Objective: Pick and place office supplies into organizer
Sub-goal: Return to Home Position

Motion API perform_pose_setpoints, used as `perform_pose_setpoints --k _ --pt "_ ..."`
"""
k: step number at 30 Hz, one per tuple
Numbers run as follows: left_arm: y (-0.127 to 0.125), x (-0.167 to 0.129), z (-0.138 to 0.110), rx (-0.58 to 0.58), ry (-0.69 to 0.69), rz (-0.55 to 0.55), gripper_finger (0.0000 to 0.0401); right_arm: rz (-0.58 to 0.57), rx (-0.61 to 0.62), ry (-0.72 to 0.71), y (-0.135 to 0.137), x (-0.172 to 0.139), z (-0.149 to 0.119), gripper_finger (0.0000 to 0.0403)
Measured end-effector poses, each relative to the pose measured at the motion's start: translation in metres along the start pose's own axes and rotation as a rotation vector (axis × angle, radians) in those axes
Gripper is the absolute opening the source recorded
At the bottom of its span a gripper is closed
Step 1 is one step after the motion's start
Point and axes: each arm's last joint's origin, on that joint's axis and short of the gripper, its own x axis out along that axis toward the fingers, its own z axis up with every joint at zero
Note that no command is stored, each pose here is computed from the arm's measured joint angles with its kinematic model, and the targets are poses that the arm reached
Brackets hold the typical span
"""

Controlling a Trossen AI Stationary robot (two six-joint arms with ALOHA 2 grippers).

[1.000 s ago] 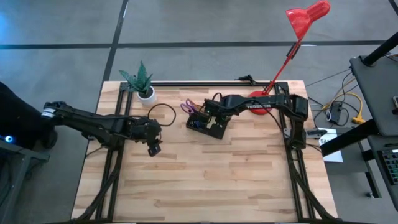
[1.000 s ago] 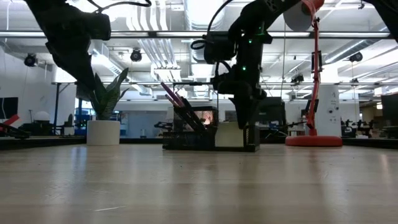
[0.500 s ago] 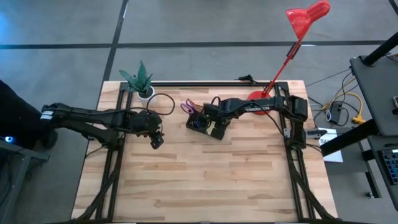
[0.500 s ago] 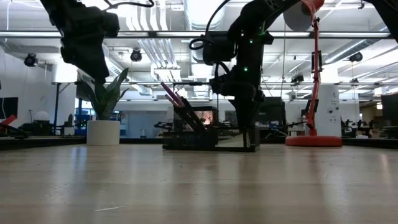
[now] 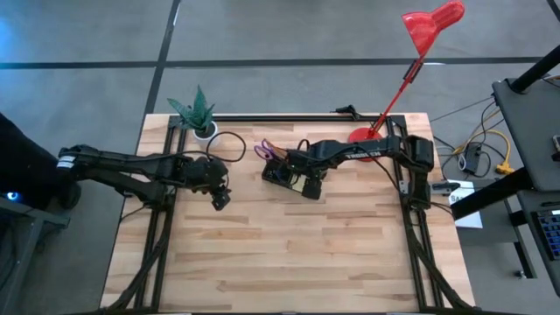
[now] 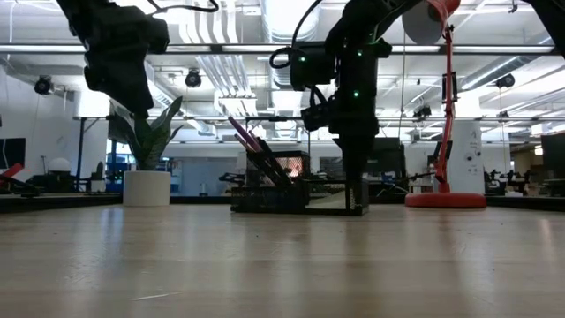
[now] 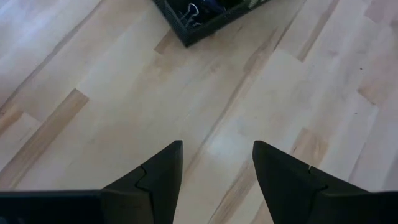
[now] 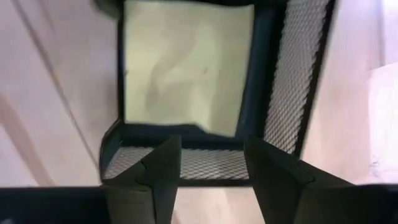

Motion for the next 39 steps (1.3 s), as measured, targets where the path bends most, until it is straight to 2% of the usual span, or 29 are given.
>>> perform_pose_setpoints --k 4,11,15,18,22,26,28,32,35,39 --pt "0.000 0.001 0.000 0.077 0.002 -0.010 0.0180 -0.014 -0.070 0.034 0.001 0.000 -0.004 0.0169" --pt "-0.001 0.005 0.002 0.282 -0.031 -0.009 0.0180 -0.087 0.098 0.099 0.004 -0.008 -0.010 0.0169" --pt "-0.001 0.006 0.003 0.308 -0.046 -0.015 0.0180 -0.091 0.106 0.051 0.011 -0.017 -0.004 0.0169" --pt "-0.001 0.006 0.003 0.278 -0.045 -0.016 0.0180 -0.128 0.035 0.002 0.020 -0.025 0.001 0.0168" --pt "-0.002 0.007 0.005 0.255 -0.064 -0.028 0.0180 -0.242 -0.086 -0.098 0.034 -0.043 0.002 0.0163" --pt "-0.007 0.008 0.010 0.133 -0.121 -0.070 0.0180 -0.300 -0.168 -0.188 0.051 -0.063 -0.005 0.0158" --pt "-0.010 0.008 0.014 0.043 -0.156 -0.105 0.0180 -0.288 -0.196 -0.220 0.063 -0.075 -0.014 0.0156" --pt "-0.023 0.007 0.021 -0.146 -0.189 -0.243 0.0180 -0.254 -0.256 -0.309 0.092 -0.103 -0.046 0.0155" --pt "-0.035 -0.006 0.026 -0.171 -0.241 -0.343 0.0180 -0.211 -0.262 -0.373 0.105 -0.123 -0.074 0.0154" --pt "-0.043 -0.028 0.029 -0.158 -0.272 -0.428 0.0180 -0.080 -0.142 -0.420 0.106 -0.144 -0.106 0.0149"
